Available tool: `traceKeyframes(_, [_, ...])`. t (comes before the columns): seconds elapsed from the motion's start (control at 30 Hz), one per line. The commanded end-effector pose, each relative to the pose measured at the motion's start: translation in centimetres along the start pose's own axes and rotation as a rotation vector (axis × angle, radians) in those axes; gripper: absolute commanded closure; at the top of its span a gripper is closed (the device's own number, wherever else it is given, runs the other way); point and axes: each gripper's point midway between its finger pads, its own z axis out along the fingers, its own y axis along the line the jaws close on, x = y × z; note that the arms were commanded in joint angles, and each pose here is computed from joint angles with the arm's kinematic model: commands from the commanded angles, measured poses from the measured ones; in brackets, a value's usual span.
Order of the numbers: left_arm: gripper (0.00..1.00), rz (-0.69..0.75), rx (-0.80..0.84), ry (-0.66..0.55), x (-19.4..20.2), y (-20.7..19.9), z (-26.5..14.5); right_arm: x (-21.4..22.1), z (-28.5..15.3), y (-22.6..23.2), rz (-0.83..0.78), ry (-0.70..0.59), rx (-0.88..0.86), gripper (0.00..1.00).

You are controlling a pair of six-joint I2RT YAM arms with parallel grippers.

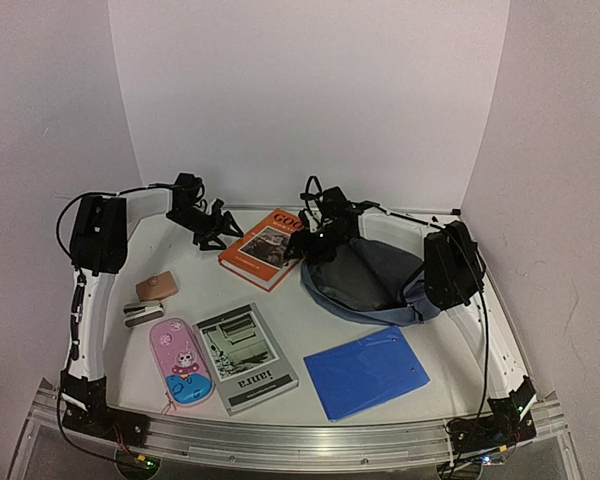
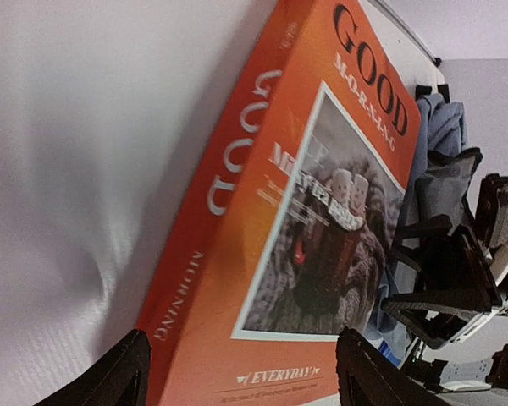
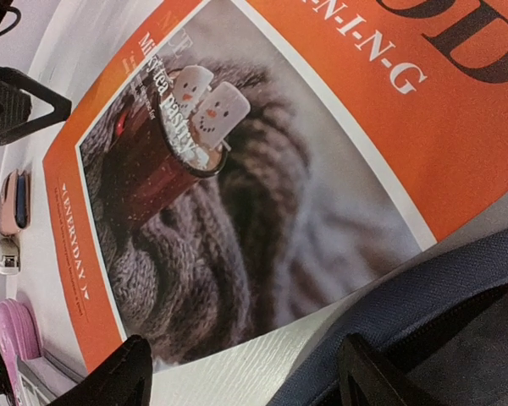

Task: Pack the student bag
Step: Move the book to the center of the board.

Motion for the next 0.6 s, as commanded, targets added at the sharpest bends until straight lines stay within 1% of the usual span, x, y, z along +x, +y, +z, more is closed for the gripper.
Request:
traceKeyframes(0.0, [0.25,0.07,0.117,0.108,3.7,-4.2,1.5,1.7,1.2,-1.4,0.018,0.036,0.036,0.27])
traceKeyframes(0.07, [0.26,0.07,0.171,0.123,4.6,-5.5,1.3,2.4,1.5,-1.2,0.021,0.057,0.014,0.29])
traceKeyframes(0.17, [0.27,0.072,0.274,0.113,5.1,-8.2,0.1,3.4,1.5,-0.6,0.028,0.1,-0.053,0.29])
traceKeyframes(0.23, [0.26,0.074,0.336,0.097,5.2,-9.6,-0.8,3.9,1.2,-0.1,0.031,0.127,-0.11,0.26])
traceKeyframes(0.27, [0.26,0.07,0.336,0.082,5.2,-9.7,-1.2,4.0,0.9,-0.3,0.036,0.135,-0.125,0.25])
traceKeyframes(0.33, [0.24,0.035,0.28,0.05,5.1,-8.7,-1.3,4.2,0.4,-1.3,0.049,0.142,-0.124,0.24])
traceKeyframes(0.4, [0.23,-0.035,0.195,0.041,4.9,-6.2,-0.6,4.4,0.2,-2.6,0.062,0.145,-0.104,0.28])
traceKeyframes(0.43, [0.23,-0.092,0.146,0.049,4.9,-4.6,-0.2,4.5,0.2,-3.1,0.065,0.148,-0.098,0.3])
traceKeyframes(0.5, [0.23,-0.16,0.068,0.065,5.2,-2.1,1.0,4.7,0.2,-3.5,0.06,0.152,-0.092,0.34])
traceKeyframes(0.57, [0.23,-0.205,0.036,0.079,5.6,-0.8,1.9,4.9,0.4,-3.7,0.052,0.154,-0.091,0.37])
